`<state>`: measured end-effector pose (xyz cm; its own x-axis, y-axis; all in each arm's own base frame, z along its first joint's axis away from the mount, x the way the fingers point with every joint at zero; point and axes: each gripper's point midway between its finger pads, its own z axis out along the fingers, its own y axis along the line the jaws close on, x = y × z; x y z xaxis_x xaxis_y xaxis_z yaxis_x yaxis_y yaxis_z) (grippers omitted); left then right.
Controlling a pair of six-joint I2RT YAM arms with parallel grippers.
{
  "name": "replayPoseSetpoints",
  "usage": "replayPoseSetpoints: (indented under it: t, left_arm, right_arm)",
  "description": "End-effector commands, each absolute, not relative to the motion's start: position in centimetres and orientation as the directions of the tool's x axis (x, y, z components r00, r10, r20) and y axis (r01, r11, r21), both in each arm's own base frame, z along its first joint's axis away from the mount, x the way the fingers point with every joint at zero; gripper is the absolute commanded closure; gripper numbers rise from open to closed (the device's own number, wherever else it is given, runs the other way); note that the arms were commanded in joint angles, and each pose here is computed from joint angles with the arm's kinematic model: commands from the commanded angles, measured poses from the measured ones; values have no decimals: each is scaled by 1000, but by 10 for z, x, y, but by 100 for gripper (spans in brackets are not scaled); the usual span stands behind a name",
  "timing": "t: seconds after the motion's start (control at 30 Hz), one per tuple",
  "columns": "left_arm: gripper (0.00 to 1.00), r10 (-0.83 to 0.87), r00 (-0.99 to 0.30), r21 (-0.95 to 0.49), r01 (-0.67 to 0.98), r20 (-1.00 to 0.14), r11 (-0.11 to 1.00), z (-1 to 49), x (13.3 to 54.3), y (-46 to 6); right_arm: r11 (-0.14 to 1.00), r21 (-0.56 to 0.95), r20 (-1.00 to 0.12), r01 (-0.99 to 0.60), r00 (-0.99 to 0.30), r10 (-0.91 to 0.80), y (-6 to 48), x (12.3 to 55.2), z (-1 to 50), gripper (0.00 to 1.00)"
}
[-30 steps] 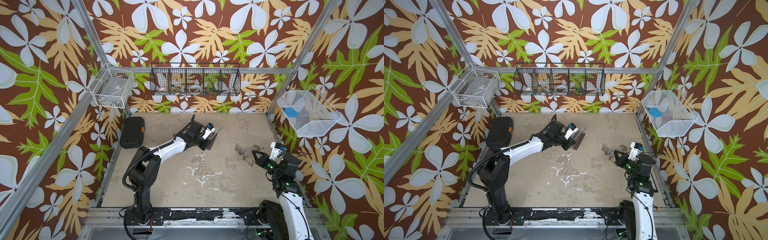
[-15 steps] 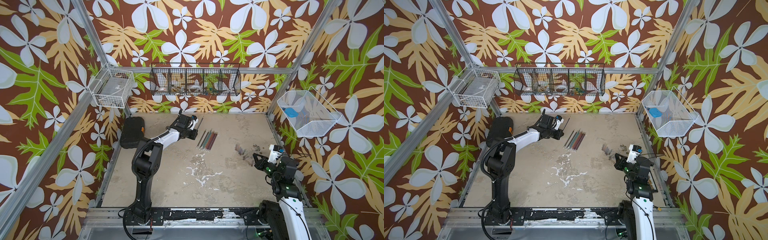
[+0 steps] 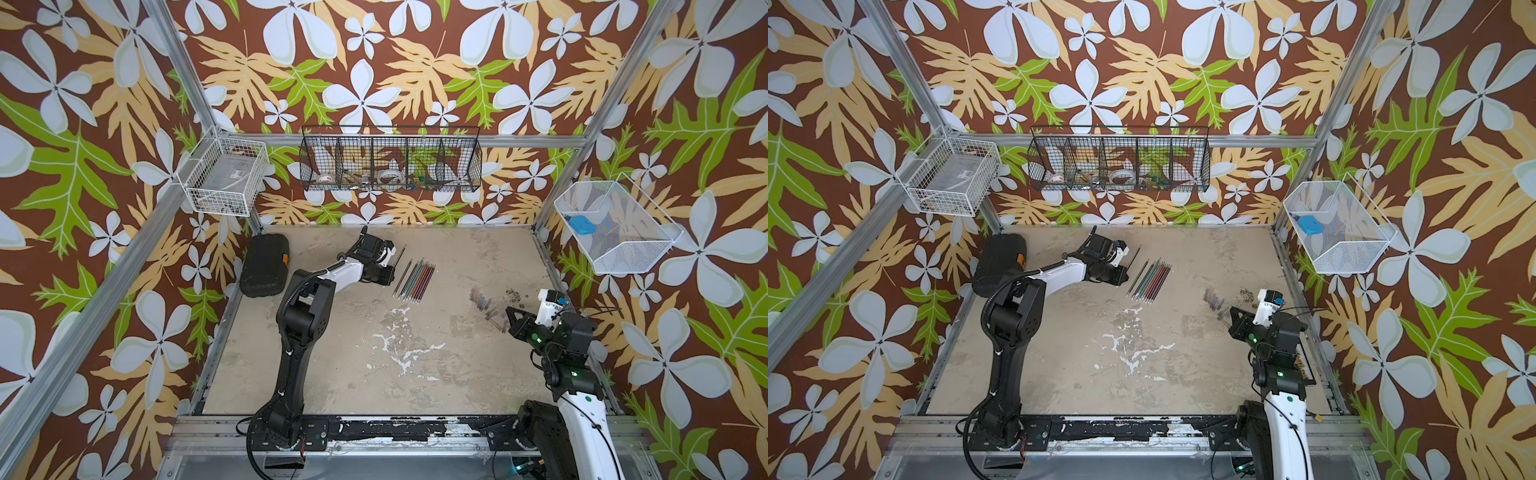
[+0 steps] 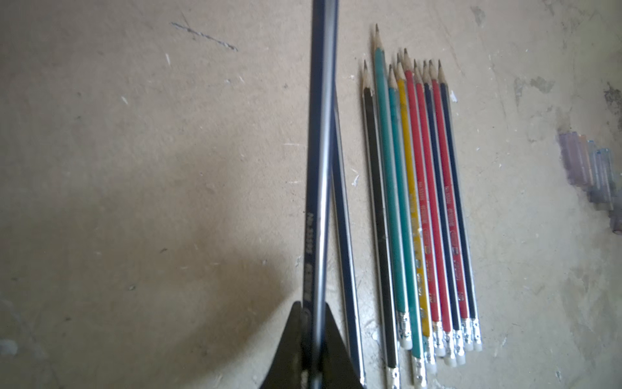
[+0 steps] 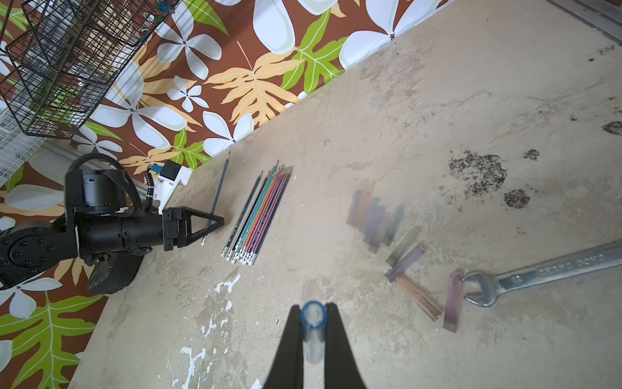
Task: Remove the protective cover of the pencils
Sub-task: Place the pencil at the center of the board, then move the pencil to the center of the board.
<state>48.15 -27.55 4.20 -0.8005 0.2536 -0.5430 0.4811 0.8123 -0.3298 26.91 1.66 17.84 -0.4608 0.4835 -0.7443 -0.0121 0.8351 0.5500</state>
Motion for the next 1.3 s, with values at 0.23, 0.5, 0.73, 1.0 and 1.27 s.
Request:
replayPoseSetpoints:
  t: [0.23,0.5,0.73,1.0,1.27]
  left_arm:
    - [83,247,-827,-393,476,-505,787,36,474,-283]
    - [88,213,-796,-342,462,-566,818,59,484,-275]
    - [89,206,-824,-277,396,-527,875,32,491,-261]
    - [89,268,-829,-261,434,-491,862,15,475,-283]
    - [90,290,-820,-266,459,-493,848,18,468,-297]
  right_arm:
    - [839,544,-755,-24,-449,477,16,272,182,100]
    - [835,549,-752,-27,-453,479,18,272,183,100]
    - [831,556,-746,-26,-456,485,18,272,184,100]
    - [829,558,-743,-22,-457,488,18,271,183,100]
    - [824,567,-736,-17,-459,497,17,273,184,100]
